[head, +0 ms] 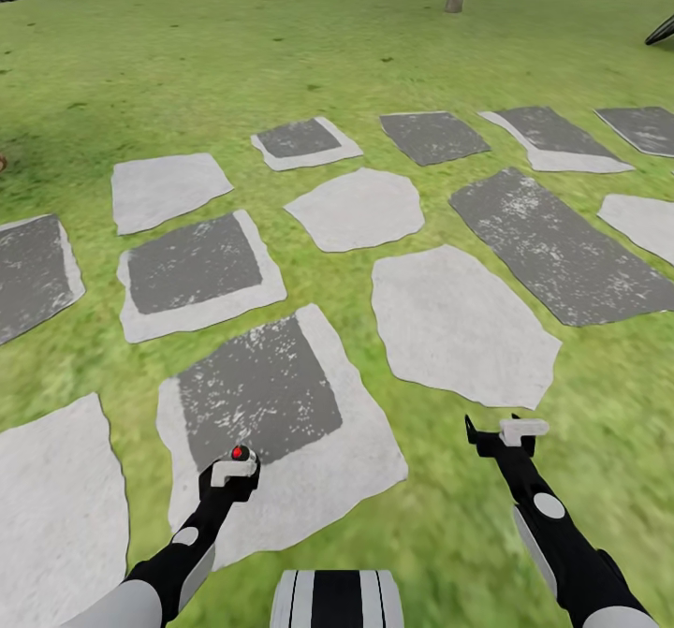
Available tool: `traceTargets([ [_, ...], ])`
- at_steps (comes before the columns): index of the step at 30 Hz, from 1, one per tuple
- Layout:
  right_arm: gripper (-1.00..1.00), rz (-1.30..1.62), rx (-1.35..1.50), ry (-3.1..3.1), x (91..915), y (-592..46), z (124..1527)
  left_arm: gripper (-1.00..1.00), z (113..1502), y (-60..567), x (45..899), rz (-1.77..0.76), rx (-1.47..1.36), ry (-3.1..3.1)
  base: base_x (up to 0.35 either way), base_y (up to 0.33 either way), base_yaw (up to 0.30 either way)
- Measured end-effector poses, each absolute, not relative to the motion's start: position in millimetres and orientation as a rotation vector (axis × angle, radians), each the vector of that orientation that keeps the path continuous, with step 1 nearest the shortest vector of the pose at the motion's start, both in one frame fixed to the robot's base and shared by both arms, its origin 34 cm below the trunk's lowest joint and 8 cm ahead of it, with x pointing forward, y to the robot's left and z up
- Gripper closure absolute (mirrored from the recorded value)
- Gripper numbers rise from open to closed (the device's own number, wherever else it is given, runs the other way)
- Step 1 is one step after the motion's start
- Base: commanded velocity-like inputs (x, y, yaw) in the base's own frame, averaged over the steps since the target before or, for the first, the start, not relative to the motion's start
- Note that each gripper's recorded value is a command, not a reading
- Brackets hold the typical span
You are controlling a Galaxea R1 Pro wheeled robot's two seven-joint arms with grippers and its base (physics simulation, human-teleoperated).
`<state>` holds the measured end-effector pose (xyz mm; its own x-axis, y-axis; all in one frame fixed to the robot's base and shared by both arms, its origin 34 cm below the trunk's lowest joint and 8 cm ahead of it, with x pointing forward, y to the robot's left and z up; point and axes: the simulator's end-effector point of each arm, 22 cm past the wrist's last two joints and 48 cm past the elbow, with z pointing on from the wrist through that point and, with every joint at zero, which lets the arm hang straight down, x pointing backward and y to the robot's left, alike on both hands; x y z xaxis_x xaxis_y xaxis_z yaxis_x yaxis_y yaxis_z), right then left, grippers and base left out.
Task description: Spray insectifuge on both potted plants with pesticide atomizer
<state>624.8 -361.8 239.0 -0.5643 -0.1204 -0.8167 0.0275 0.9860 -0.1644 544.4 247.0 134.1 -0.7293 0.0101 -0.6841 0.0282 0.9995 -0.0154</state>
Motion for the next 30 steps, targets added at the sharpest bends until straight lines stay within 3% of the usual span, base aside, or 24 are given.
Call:
traceTargets([
  [30, -1.00, -0.194, -0.064, 2.163, 624.4, -361.8, 238.6, -1.00, 134.0, 249.8, 544.9, -0.028, 0.031, 2.387, 0.018, -0.012, 0.000],
])
